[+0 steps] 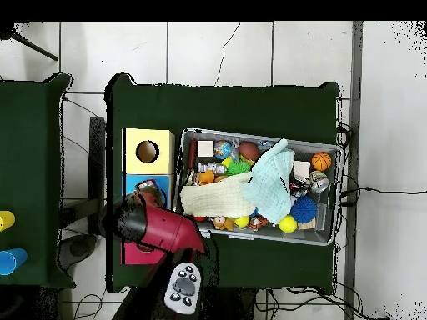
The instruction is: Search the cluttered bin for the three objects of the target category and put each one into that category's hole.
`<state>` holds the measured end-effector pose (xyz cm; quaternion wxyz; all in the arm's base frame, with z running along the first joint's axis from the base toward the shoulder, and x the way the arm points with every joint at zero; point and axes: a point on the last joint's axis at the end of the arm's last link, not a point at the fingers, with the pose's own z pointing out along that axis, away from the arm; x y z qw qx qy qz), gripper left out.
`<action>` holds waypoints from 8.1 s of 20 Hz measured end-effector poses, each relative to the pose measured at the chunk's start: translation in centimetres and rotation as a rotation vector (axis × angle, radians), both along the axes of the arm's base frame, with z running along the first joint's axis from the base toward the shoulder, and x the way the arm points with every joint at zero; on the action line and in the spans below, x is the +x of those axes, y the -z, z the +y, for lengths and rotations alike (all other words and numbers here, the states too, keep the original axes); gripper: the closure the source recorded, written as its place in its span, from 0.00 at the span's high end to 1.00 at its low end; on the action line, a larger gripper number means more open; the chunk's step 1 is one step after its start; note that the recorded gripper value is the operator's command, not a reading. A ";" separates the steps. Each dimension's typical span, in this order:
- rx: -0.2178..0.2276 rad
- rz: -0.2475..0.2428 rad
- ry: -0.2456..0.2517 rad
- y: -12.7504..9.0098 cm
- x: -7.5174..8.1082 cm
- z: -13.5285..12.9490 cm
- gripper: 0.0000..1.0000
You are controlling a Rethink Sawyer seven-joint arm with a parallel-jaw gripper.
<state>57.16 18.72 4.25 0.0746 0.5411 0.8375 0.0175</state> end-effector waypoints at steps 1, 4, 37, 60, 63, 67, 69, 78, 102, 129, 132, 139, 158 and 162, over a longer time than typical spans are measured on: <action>-0.001 0.004 -0.002 0.5 -0.2 0.1 0.00; -0.004 0.017 -0.010 1.5 -0.8 0.5 0.00; -0.139 0.103 -0.096 -2.1 -2.0 1.7 0.00; -0.160 0.046 -0.076 -6.1 0.2 0.3 1.00; -0.171 0.039 -0.067 -6.9 0.4 -0.4 1.00; -0.184 0.035 -0.053 -8.3 0.8 -1.4 1.00; -0.182 0.035 -0.043 -9.4 1.2 -1.8 1.00; -0.109 0.090 -0.028 -13.7 1.5 -1.1 1.00; -0.106 0.107 -0.084 -13.3 1.1 2.4 0.00; -0.074 0.128 -0.011 -7.3 -0.7 3.1 0.00; -0.064 0.145 -0.002 -6.3 -1.4 3.4 0.00; -0.029 0.181 0.036 -4.3 -3.0 3.6 0.00; -0.038 0.000 0.097 0.8 -1.4 2.5 0.00; 0.003 -0.047 0.133 1.6 -0.3 2.3 0.00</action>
